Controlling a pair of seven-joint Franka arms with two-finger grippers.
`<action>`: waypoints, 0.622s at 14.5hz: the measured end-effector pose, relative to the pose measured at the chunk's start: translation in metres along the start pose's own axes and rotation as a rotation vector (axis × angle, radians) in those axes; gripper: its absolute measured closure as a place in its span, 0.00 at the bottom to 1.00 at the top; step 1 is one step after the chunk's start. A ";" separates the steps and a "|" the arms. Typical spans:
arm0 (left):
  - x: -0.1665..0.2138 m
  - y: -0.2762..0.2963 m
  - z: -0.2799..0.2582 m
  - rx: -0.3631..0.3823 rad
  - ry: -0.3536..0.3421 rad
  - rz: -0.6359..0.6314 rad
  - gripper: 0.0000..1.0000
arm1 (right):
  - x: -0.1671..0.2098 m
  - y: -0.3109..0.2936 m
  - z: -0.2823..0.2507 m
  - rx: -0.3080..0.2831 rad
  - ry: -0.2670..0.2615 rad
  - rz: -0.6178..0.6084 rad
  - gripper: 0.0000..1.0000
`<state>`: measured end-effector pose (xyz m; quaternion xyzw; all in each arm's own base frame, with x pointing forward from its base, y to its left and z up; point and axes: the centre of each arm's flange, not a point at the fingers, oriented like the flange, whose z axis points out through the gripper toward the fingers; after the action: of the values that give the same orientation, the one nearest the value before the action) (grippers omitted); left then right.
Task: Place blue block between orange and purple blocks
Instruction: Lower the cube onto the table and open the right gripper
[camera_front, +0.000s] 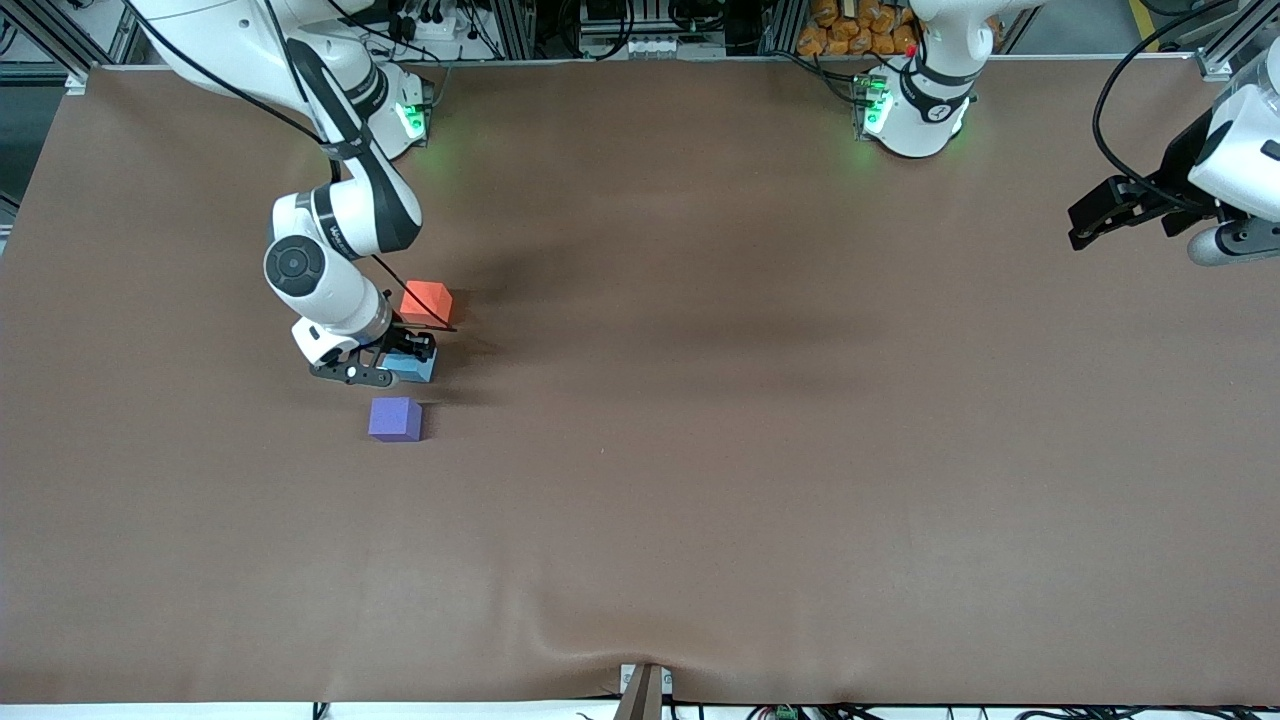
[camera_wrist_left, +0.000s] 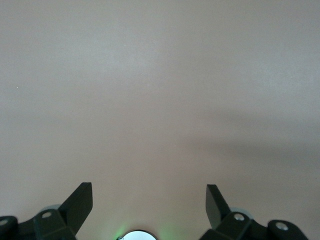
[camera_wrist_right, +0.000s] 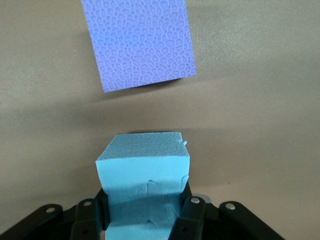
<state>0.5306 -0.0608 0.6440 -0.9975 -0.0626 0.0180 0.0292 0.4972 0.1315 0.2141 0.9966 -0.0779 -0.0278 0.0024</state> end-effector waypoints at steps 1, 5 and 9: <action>-0.001 0.000 -0.001 0.000 0.002 0.000 0.00 | 0.000 0.000 0.002 0.001 0.003 0.000 0.47; -0.004 0.006 -0.004 0.001 0.008 0.011 0.00 | -0.001 0.000 0.011 -0.002 -0.004 0.001 0.47; -0.003 0.009 -0.005 -0.002 0.021 0.016 0.00 | 0.000 0.002 0.011 -0.002 -0.005 0.005 0.23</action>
<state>0.5289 -0.0702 0.6487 -0.9981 -0.0545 0.0075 0.0286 0.4963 0.1299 0.2028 0.9963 -0.0802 -0.0301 0.0032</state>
